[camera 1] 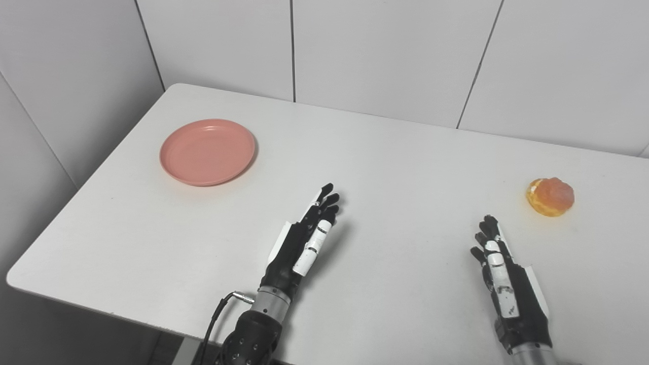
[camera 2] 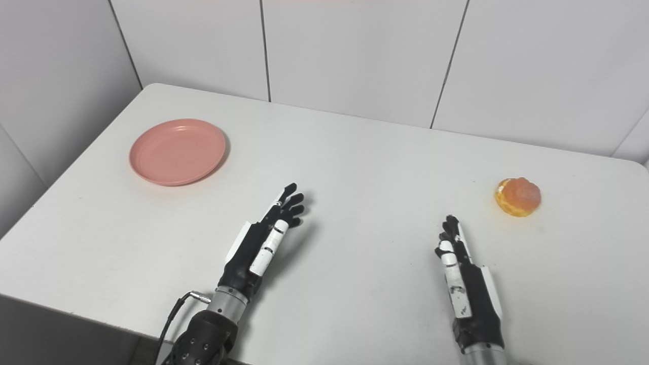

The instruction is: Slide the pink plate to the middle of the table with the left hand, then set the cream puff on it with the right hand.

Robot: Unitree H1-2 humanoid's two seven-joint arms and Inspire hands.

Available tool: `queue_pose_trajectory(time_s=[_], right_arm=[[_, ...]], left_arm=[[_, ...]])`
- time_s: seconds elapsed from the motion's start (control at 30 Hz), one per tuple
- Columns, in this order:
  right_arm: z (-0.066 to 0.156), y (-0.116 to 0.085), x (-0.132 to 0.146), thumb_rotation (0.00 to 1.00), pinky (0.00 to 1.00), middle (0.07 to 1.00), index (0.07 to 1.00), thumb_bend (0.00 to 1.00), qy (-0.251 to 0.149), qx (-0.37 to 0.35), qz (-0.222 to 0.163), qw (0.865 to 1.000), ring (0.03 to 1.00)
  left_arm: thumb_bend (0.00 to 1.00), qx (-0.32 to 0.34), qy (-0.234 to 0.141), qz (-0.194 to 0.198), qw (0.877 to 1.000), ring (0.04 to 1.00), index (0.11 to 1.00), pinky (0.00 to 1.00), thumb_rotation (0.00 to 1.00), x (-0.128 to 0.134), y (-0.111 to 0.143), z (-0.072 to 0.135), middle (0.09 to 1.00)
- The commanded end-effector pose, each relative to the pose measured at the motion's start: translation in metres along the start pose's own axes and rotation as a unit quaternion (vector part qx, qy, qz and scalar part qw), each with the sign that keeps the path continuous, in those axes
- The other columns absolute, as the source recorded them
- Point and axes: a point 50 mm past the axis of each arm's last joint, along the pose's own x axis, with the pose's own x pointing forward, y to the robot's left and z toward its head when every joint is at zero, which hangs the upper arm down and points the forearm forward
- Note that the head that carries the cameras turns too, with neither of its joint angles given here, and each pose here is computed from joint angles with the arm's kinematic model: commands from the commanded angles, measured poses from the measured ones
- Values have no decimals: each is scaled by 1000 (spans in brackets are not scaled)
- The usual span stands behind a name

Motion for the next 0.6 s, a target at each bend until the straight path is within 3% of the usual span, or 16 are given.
queue_pose_trajectory(time_s=[0.0, 0.57], right_arm=[[11, -3, 4, 1000, 1000, 1000, 996, 251, -43, 1, 5, 999, 1000], [11, -3, 3, 1000, 1000, 1000, 994, 190, -50, 6, 9, 999, 1000]], left_arm=[[479, -18, 34, 10, 999, 921, 941, 899, 1000, -18, -18, -12, 941], [489, -17, 30, 8, 999, 945, 953, 923, 1000, -16, -24, -12, 959]])
